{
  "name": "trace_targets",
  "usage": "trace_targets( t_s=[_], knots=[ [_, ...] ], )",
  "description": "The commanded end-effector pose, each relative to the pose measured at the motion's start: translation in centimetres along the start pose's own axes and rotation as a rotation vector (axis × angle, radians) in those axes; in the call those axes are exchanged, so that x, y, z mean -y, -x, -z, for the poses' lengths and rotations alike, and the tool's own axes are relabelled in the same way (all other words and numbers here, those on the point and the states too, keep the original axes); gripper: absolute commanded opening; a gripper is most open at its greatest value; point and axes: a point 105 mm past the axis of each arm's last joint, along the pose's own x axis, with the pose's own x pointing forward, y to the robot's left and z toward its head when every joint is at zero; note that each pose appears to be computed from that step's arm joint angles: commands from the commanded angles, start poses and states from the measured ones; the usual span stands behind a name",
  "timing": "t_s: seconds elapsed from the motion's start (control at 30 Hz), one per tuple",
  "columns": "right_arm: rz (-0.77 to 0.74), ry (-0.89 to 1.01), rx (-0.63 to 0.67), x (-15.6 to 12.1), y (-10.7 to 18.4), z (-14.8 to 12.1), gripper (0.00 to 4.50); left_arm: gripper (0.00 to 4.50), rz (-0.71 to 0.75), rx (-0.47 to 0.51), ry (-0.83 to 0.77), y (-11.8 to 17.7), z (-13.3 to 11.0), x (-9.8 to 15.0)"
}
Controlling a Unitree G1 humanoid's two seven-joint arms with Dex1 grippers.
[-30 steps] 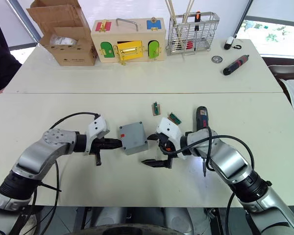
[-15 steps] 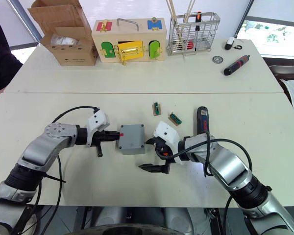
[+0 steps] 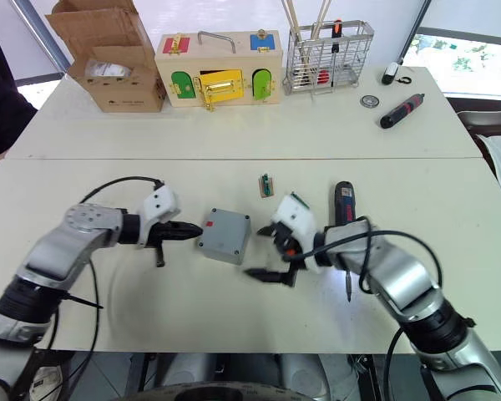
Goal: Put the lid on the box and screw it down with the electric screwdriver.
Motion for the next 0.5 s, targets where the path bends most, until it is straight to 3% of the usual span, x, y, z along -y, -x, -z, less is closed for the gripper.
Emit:
trace_targets(
  t_s=[0.03,0.2,0.33,0.5],
  knots=[
    [0.090,-0.008,0.151,1.3,2.4,-3.5,4.48,0.00,0.027,0.128,-0.035,2.2,-3.9,0.3],
    [0.301,-0.082,0.178,4.4,3.9,-2.7,4.48,0.00,0.126,0.231,-0.070,3.3,-8.0,2.4],
    [0.455,-0.100,0.126,6.6,3.4,-0.6,4.48,0.00,0.145,0.214,-0.126,3.0,-8.7,3.3],
    [0.512,-0.115,0.126,7.8,2.1,0.5,4.48,0.00,0.125,0.223,-0.173,2.1,-9.8,3.6]
  ],
)
